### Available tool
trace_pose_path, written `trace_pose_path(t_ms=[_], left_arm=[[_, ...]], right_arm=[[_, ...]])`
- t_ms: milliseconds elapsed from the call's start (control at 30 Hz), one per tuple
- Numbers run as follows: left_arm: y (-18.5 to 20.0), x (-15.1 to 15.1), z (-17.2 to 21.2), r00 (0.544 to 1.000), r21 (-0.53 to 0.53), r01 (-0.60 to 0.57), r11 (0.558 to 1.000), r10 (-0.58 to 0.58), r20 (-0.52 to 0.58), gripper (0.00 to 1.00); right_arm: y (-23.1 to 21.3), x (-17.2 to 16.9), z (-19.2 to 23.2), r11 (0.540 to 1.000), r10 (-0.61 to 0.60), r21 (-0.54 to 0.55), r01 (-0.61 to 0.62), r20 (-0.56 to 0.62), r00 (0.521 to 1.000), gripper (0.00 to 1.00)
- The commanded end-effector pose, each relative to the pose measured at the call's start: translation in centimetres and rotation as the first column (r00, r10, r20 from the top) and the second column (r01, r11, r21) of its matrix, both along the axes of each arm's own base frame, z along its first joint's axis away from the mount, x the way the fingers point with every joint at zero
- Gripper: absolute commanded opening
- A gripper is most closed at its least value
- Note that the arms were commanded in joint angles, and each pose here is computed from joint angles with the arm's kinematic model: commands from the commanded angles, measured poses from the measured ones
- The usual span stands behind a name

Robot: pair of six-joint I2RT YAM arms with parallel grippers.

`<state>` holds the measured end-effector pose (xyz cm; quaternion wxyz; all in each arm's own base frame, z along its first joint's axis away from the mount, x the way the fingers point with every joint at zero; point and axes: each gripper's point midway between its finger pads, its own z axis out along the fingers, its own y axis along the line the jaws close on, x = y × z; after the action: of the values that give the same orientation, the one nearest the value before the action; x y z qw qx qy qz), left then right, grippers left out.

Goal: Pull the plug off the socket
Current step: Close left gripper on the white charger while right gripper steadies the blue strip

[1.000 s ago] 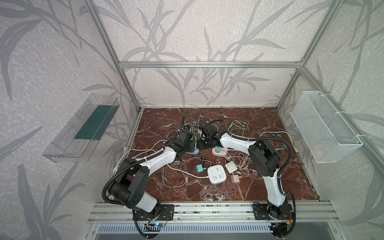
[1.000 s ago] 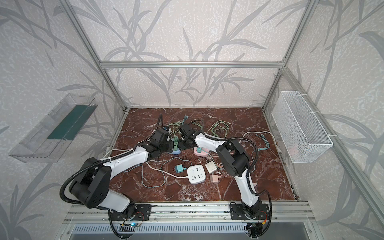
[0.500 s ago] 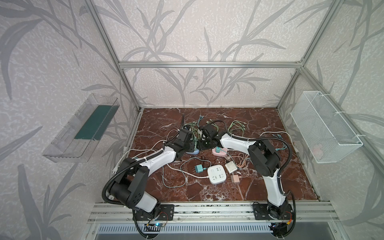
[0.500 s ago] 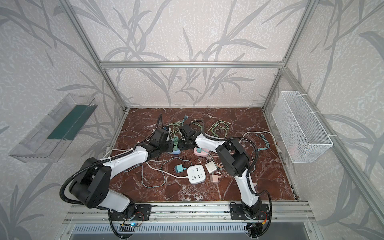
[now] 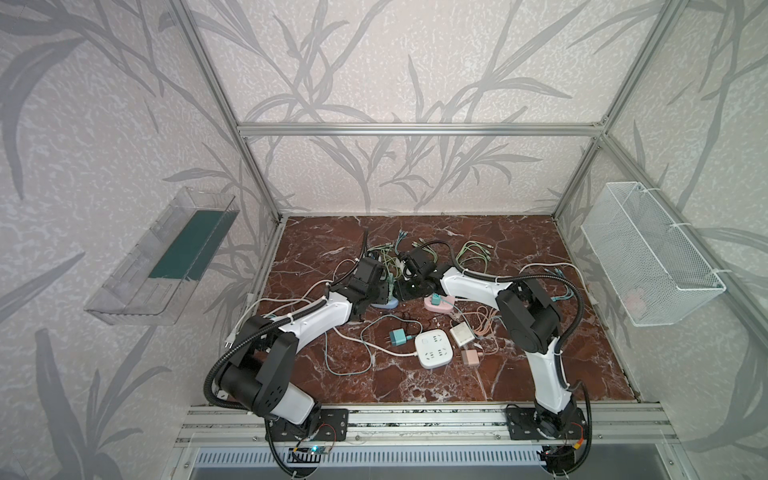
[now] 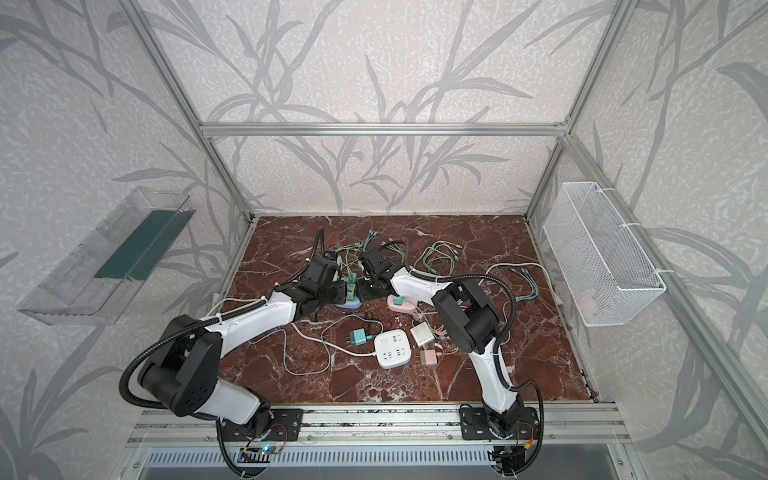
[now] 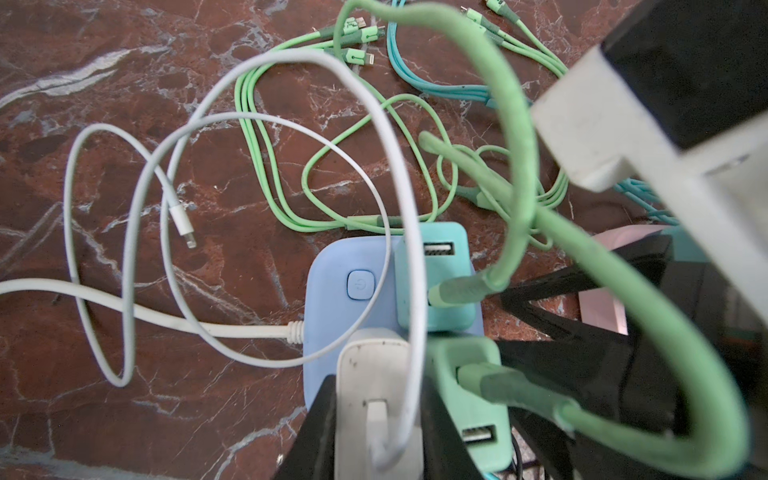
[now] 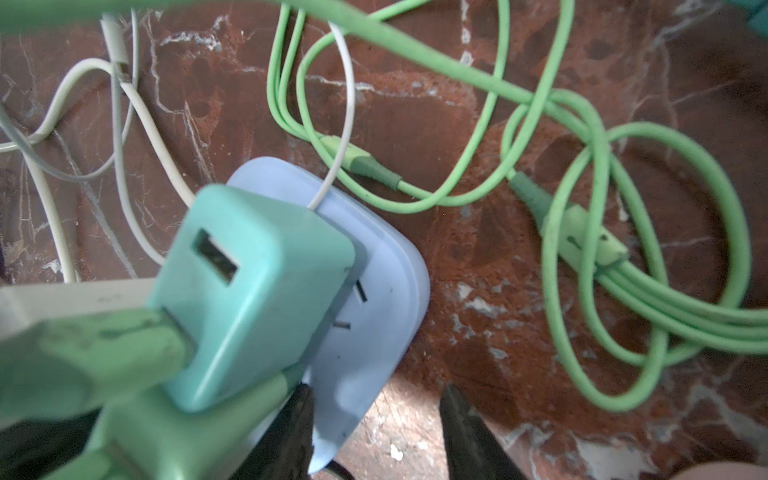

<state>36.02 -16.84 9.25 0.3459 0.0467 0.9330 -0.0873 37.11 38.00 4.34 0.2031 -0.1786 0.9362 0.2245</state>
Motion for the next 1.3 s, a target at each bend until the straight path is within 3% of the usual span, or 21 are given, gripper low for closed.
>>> trace_pose_path(t_ms=[0, 567, 900, 1267], left_arm=[[-1.3, -0.4, 1.9, 1.0, -0.078, 0.025, 0.997, -0.025, 0.005, 0.05], [-1.1, -0.3, 3.2, 0.999, -0.084, 0.024, 0.996, -0.02, 0.047, 0.04], [-1.3, 0.1, 5.7, 0.992, -0.117, 0.033, 0.993, -0.019, 0.125, 0.03], [-2.0, 0.1, 5.1, 0.993, -0.126, 0.063, 0.99, -0.05, 0.104, 0.04]], right_arm=[[-1.4, -1.0, -1.6, 0.997, 0.006, -0.077, -0.008, -0.029, 1.0, 0.5], [-2.3, -1.0, -2.1, 0.991, 0.017, -0.134, -0.019, -0.017, 1.0, 0.49], [-2.9, -1.2, -2.9, 0.982, 0.033, -0.185, -0.037, -0.025, 0.999, 0.48], [-3.5, -1.2, -3.4, 0.97, 0.051, -0.237, -0.056, -0.027, 0.998, 0.48]])
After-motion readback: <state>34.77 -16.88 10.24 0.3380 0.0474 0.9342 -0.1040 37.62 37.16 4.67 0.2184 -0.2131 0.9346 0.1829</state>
